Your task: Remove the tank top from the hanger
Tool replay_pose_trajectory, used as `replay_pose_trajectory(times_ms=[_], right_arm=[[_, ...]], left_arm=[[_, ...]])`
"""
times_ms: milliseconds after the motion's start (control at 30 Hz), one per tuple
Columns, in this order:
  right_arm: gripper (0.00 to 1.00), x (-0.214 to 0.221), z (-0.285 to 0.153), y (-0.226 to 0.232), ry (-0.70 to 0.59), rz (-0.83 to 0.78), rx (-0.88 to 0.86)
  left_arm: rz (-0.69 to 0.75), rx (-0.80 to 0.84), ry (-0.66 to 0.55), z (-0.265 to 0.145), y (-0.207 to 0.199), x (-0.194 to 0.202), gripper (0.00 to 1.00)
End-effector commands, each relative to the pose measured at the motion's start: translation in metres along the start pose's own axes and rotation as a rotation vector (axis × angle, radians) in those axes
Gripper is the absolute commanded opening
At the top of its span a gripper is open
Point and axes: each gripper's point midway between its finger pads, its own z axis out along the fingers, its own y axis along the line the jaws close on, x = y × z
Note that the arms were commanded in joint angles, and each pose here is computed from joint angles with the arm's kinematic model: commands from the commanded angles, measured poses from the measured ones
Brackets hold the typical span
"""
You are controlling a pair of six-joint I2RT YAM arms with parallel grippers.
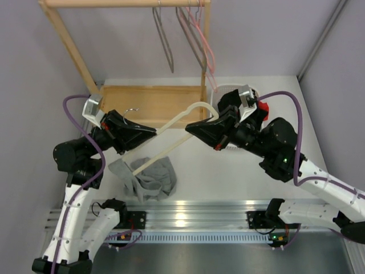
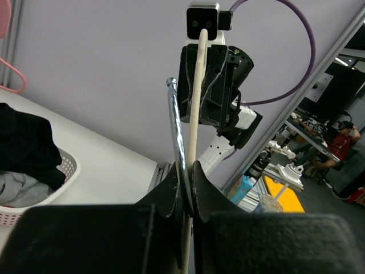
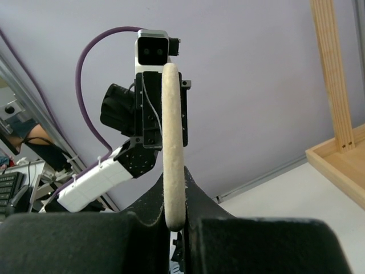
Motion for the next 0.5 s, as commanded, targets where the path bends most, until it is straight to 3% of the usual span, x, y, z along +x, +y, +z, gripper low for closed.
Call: replay_pose_trajectory(times_ms=[0, 200, 233, 300, 333, 367, 467], right_arm=[[0.0, -0.034, 0.004, 0.01, -0.109, -0.042, -0.031], [0.0, -0.029, 0.009, 0.007, -0.093, -0.043, -0.026], [0.1, -0.028, 0.008, 0.005, -0.092, -0.048, -0.022], [0.43, -0.026, 0.008, 0.003, -0.089, -0.058, -0.012], [0.77, -0.024, 0.007, 0.0, -0.085, -0.073, 0.0], [0.86, -0.016, 0.007, -0.008, -0.051, -0.074, 0.029], [0.99, 0.005, 0.004, -0.023, 0.011, -0.108, 0.07]], left_arm=[[0.038, 0.051, 0.037, -0.001, -0.01, 0.007, 0.0], [0.069, 0.045, 0.031, -0.003, -0.015, 0.007, 0.0], [0.07, 0.038, 0.029, -0.002, -0.014, 0.006, 0.0], [0.068, -0.002, 0.028, -0.002, -0.006, 0.005, 0.0], [0.08, -0.014, 0.022, 0.0, -0.008, 0.0, 0.0], [0.098, -0.039, 0.01, 0.0, -0.004, -0.003, 0.0], [0.086, -0.077, -0.009, 0.003, -0.001, -0.013, 0.0]])
